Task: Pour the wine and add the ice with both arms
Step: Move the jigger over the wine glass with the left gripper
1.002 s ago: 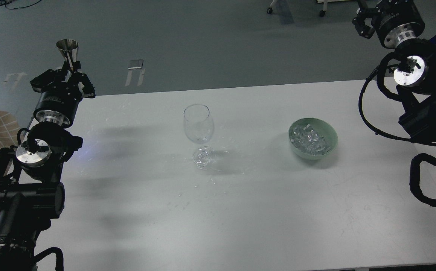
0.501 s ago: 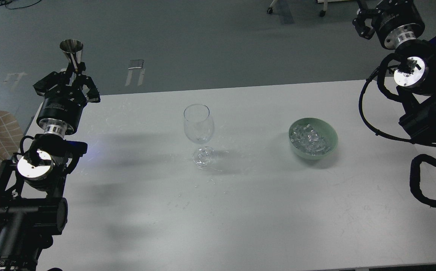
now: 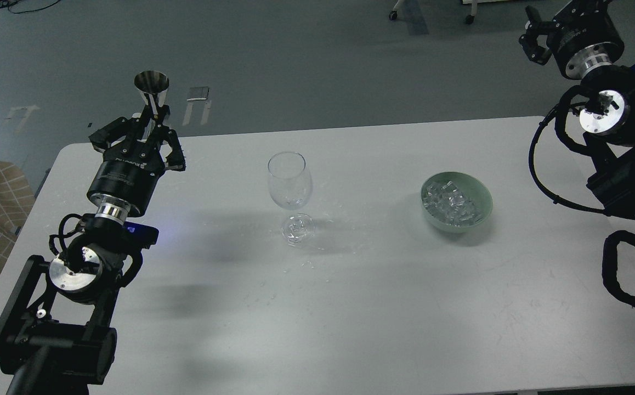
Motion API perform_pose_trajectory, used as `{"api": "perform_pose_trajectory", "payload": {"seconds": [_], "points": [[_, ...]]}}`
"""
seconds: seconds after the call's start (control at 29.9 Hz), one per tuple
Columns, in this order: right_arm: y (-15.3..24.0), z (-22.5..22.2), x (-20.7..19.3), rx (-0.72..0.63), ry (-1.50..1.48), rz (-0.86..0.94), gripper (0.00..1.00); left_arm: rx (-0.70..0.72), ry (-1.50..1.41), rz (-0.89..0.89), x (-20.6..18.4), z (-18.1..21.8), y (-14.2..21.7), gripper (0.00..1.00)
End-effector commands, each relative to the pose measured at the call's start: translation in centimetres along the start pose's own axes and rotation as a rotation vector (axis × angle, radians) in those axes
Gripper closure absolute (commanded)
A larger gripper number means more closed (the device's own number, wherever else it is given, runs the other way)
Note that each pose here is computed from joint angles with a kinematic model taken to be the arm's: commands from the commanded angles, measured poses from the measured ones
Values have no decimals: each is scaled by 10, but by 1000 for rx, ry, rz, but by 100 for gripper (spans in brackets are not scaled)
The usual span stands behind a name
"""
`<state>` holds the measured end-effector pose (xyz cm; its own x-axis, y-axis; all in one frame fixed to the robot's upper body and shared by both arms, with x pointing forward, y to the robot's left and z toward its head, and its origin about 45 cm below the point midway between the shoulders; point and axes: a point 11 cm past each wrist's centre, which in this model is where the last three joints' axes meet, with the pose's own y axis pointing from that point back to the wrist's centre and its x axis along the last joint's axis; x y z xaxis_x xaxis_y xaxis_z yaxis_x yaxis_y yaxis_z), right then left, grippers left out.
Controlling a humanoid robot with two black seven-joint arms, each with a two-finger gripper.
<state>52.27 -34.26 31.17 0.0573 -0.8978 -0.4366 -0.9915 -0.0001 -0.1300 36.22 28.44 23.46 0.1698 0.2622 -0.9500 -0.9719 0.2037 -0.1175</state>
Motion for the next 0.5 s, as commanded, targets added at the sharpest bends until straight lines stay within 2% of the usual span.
{"api": "perform_pose_trajectory", "payload": {"seconds": [0.0,0.17,0.47], "points": [[3,1,4,-1,4,2,0,61,-3,-22,-8,-21,8,100],[5,2,9,-4,7,9,0,161,-34,-32,-13,-55,15,100],[8,-4,18,4,20,17,0,174,-113,24,-9,-62,11,100]]}}
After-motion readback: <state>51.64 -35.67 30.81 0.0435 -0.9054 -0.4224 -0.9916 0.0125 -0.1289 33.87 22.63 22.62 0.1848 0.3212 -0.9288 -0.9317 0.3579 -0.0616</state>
